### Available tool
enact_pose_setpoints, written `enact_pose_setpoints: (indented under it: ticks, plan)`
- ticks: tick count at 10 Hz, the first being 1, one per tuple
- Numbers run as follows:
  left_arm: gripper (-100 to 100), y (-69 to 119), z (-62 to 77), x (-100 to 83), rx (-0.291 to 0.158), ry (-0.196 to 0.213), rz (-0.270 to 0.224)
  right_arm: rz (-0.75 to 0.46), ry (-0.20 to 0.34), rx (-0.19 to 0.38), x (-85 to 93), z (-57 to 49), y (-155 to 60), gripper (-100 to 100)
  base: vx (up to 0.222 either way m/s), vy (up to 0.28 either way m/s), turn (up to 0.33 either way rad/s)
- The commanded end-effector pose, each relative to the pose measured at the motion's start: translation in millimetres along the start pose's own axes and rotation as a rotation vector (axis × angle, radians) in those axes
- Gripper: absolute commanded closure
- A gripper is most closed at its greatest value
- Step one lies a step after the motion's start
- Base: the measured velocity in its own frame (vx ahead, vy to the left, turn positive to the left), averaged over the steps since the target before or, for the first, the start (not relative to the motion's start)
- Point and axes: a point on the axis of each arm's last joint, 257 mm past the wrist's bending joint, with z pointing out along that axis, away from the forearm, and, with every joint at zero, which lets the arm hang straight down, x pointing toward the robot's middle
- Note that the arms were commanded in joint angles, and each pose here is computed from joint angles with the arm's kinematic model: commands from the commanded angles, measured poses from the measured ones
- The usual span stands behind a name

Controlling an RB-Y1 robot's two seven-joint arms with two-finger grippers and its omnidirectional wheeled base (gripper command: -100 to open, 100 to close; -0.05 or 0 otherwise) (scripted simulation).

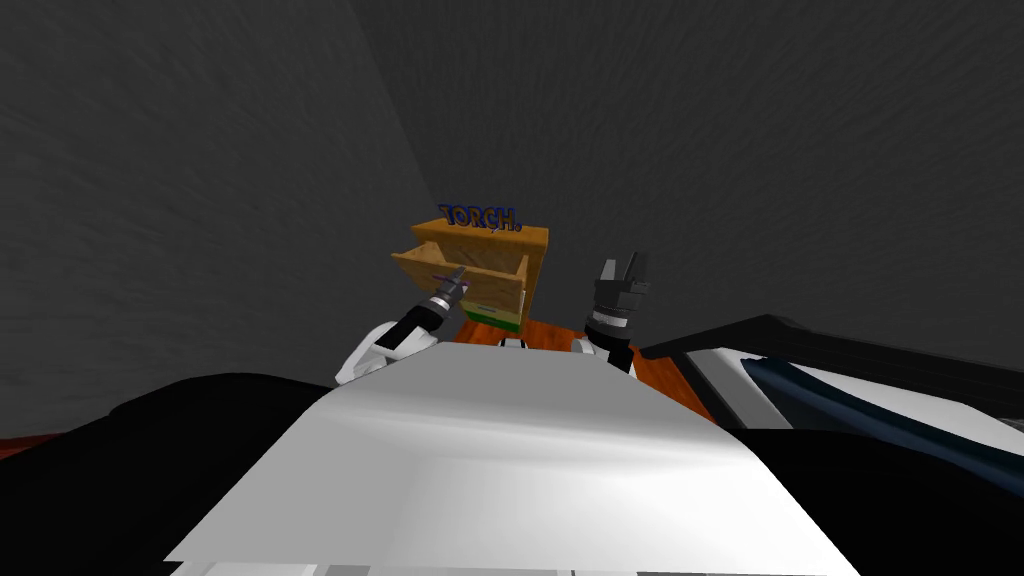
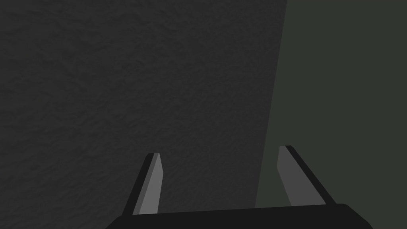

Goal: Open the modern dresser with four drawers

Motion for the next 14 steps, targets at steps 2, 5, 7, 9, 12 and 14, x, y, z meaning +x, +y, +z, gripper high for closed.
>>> enact_pose_setpoints:
  ticks: [2, 5, 7, 9, 12, 14]
  plan:
    - [-100, -16.8, 7.5, -11.8, -0.004, -0.005, -0.001, 0.0, 0.0, 0.0, 0.0, 0.0, 0, 0, 0.004, -0.025, -0.018]
    - [-100, -32.9, 12.2, -22.1, -0.005, -0.011, 0.001, 0.0, 0.0, 0.0, 0.0, 0.0, 0, 0, -0.023, -0.016, -0.018]
    - [-100, -44.3, 14.6, -28.6, -0.004, -0.015, 0.002, 0.0, 0.0, 0.0, 0.0, 0.0, 0, 0, -0.039, -0.023, -0.023]
    - [0, -30.4, 15.1, -26.3, -0.032, -0.013, -0.008, 0.0, 0.0, 0.0, 0.0, 0.0, 0, 0, -0.004, -0.004, -0.002]
    - [0, -25.7, 15.1, -26.5, -0.043, -0.013, -0.01, 0.0, 0.0, 0.0, 0.0, 0.0, 0, 0, 0.0, 0.0, 0.0]
    - [0, -24.6, 15.1, -26.7, -0.046, -0.014, -0.011, 0.0, 0.0, 0.0, 0.0, 0.0, 0, 0, 0.0, 0.0, 0.0]
